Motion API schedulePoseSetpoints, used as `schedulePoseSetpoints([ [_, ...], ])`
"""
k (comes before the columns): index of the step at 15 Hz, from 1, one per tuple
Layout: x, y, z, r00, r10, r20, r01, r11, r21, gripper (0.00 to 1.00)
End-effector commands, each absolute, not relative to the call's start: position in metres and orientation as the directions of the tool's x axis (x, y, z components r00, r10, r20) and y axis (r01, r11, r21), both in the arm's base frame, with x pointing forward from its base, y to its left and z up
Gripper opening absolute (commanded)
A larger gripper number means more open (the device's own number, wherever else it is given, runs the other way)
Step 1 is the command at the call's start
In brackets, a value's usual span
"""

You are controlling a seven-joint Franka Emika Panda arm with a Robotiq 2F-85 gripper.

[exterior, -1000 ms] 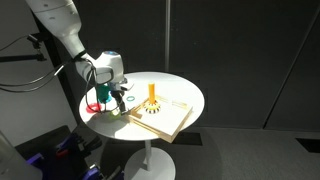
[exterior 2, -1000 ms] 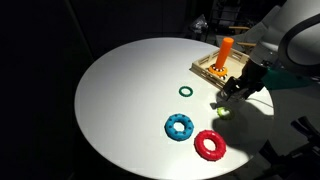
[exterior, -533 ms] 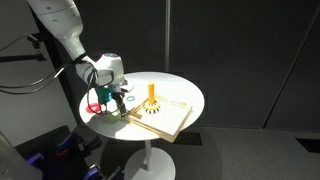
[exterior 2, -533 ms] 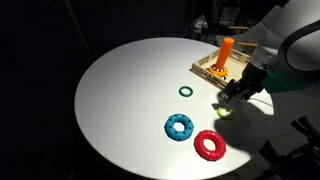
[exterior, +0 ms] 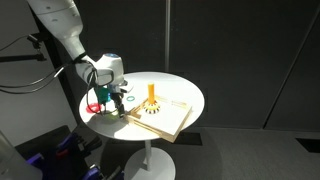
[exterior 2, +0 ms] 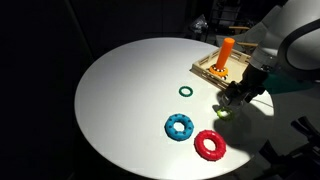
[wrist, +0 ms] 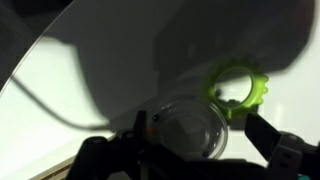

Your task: Remove the circular object from the orange object

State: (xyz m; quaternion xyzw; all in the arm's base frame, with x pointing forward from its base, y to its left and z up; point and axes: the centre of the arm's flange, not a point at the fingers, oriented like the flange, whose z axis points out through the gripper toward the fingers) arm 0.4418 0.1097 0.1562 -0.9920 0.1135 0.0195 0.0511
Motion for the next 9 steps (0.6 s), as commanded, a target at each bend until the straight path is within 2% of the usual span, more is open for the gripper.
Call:
schedulePoseSetpoints([
  [1, 0.441, 0.107, 0.172, 0.972, -0.196, -0.130, -0.212, -0.970, -0.121, 1.00],
  [9, 0.439, 0.108, 0.168, 0.967, -0.198, -0.162, -0.216, -0.971, -0.101, 1.00],
])
